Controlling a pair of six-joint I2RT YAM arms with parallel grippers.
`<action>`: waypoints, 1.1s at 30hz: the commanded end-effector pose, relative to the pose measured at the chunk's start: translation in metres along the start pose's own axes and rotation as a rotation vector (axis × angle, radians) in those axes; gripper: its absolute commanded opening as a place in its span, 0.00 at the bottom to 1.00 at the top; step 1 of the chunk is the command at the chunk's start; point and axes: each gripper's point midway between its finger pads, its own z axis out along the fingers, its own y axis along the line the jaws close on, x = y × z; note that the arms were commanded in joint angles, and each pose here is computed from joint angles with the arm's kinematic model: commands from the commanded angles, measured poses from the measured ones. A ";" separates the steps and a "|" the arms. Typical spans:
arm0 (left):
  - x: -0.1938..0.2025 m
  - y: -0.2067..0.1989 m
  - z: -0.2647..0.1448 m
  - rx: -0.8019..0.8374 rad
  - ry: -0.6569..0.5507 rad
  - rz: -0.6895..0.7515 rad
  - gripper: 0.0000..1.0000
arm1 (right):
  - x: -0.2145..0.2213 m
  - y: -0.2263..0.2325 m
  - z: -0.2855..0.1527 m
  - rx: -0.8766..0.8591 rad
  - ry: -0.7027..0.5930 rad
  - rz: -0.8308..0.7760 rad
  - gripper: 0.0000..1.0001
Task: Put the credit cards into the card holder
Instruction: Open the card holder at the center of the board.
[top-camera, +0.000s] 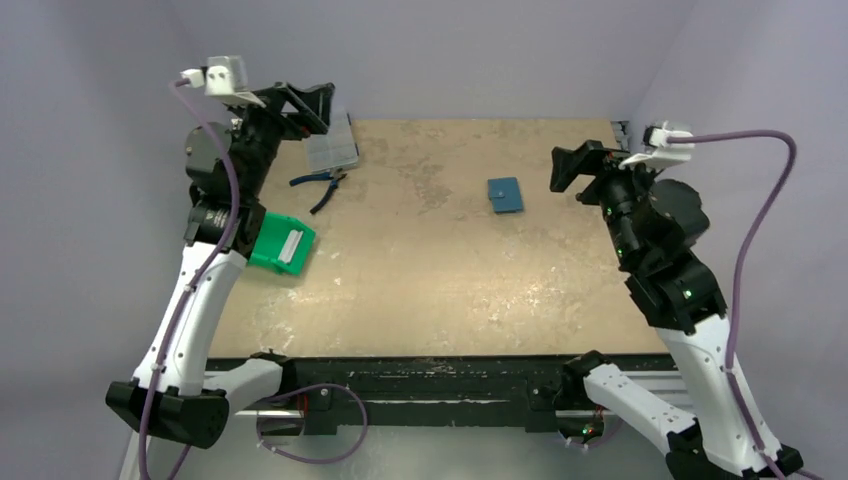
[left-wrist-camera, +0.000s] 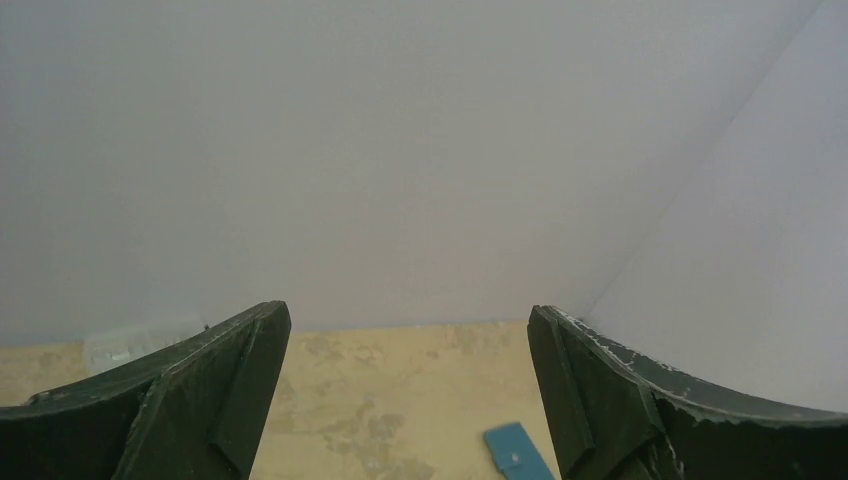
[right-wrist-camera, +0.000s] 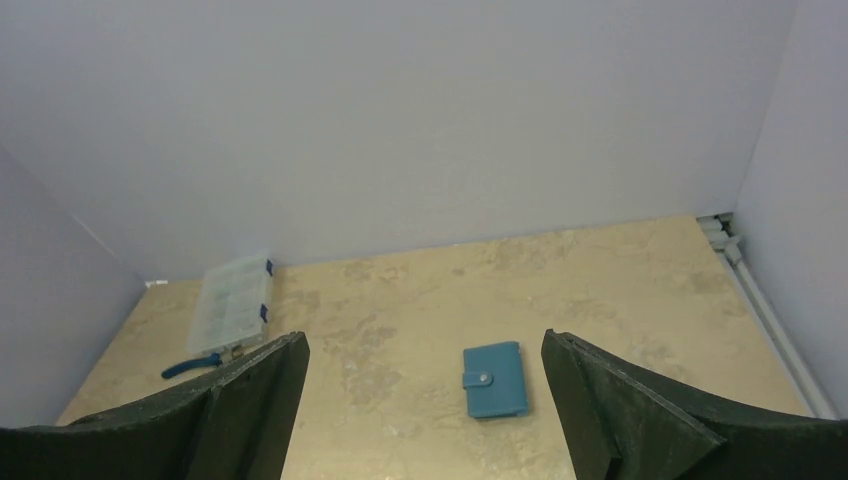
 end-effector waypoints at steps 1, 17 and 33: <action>0.058 0.005 0.016 0.015 0.110 0.040 0.98 | 0.064 0.015 0.051 -0.004 0.157 -0.029 0.99; 0.249 0.019 0.035 0.053 0.637 -0.198 1.00 | 0.256 -0.044 0.209 -0.145 0.550 0.471 0.99; 0.307 -0.004 0.031 0.171 0.823 -0.425 0.99 | 0.380 -0.125 0.224 -0.025 0.840 0.451 0.67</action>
